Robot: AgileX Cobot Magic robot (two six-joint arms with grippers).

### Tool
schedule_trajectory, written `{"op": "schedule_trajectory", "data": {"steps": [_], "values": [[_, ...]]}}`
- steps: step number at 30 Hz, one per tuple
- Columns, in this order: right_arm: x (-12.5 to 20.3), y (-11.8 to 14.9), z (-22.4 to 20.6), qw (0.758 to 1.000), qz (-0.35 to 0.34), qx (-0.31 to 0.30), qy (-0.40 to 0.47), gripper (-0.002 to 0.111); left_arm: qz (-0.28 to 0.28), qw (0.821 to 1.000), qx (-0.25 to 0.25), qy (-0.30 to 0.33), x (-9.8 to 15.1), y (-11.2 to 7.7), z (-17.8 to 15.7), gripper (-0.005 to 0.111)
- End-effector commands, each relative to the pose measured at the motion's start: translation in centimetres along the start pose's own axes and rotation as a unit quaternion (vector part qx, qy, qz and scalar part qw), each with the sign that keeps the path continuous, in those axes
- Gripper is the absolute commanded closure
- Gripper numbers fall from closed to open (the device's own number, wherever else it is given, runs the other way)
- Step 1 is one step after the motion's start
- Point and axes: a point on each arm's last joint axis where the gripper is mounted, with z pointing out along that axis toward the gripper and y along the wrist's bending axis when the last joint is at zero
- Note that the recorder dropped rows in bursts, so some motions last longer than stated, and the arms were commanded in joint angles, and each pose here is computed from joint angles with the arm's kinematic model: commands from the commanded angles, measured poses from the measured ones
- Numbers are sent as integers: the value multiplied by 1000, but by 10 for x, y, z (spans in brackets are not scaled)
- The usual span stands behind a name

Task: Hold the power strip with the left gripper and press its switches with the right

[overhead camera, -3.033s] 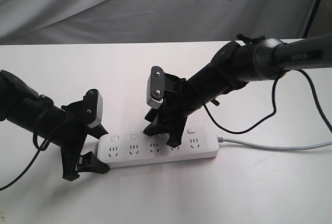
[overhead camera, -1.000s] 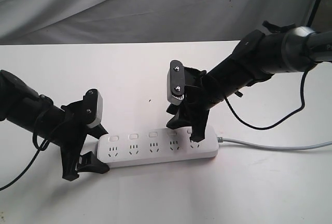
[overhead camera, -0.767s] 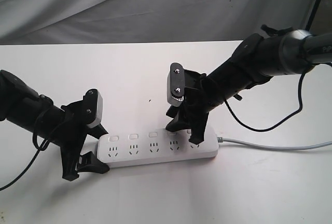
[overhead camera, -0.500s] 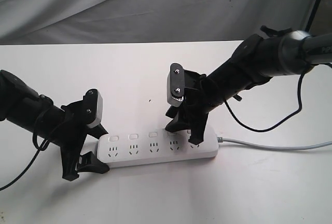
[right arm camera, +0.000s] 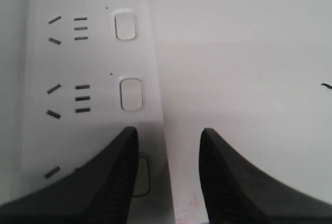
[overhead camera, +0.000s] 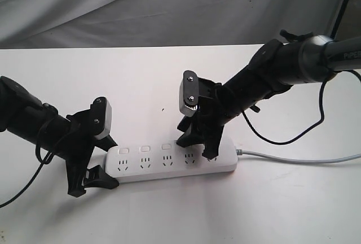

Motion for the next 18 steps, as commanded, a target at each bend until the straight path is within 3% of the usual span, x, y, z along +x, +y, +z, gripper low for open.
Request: {"op": "schedule_trajectory", "data": {"steps": [1,18], "values": [[21,6,19,998,-21,-31,45,71,3,1000,-2,-1,-1,1,0,50],[28,0,12,999,-5,-21,44,71,3,1000,-2,-1,-1,1,0,50]]}}
